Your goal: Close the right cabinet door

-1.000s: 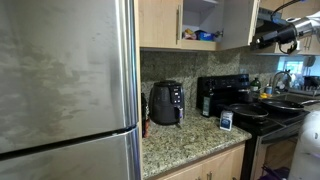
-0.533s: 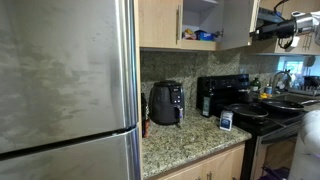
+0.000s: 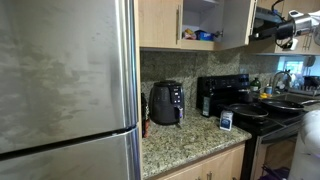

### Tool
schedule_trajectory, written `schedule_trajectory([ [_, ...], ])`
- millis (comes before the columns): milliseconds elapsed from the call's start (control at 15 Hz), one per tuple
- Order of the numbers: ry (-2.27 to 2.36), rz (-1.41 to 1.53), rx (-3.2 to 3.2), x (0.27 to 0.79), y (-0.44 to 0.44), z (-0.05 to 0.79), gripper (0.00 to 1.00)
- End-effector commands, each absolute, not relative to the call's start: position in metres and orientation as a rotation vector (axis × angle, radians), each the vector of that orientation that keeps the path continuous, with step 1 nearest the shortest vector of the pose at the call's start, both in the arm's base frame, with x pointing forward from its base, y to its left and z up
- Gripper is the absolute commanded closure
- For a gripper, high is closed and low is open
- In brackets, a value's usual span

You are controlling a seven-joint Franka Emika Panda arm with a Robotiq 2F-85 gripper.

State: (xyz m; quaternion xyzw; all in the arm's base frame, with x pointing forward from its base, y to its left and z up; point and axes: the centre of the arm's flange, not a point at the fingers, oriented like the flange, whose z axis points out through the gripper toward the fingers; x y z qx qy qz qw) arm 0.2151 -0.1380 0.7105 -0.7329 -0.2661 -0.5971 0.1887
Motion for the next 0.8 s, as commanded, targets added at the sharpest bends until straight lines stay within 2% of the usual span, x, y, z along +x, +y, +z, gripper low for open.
schedule_trajectory([
  [0,-0.788,-1.614,-2.079,0.2146,-0.1342,0.7052,0.00],
  [267,-0.791,-1.603,-2.086,0.2126,-0.1344,0.7045,0.00],
  [467,-0.940,-1.444,-2.245,0.2077,-0.1381,0.6989,0.00],
  [733,-1.119,-1.473,-2.181,0.2095,-0.1356,0.7008,0.00],
])
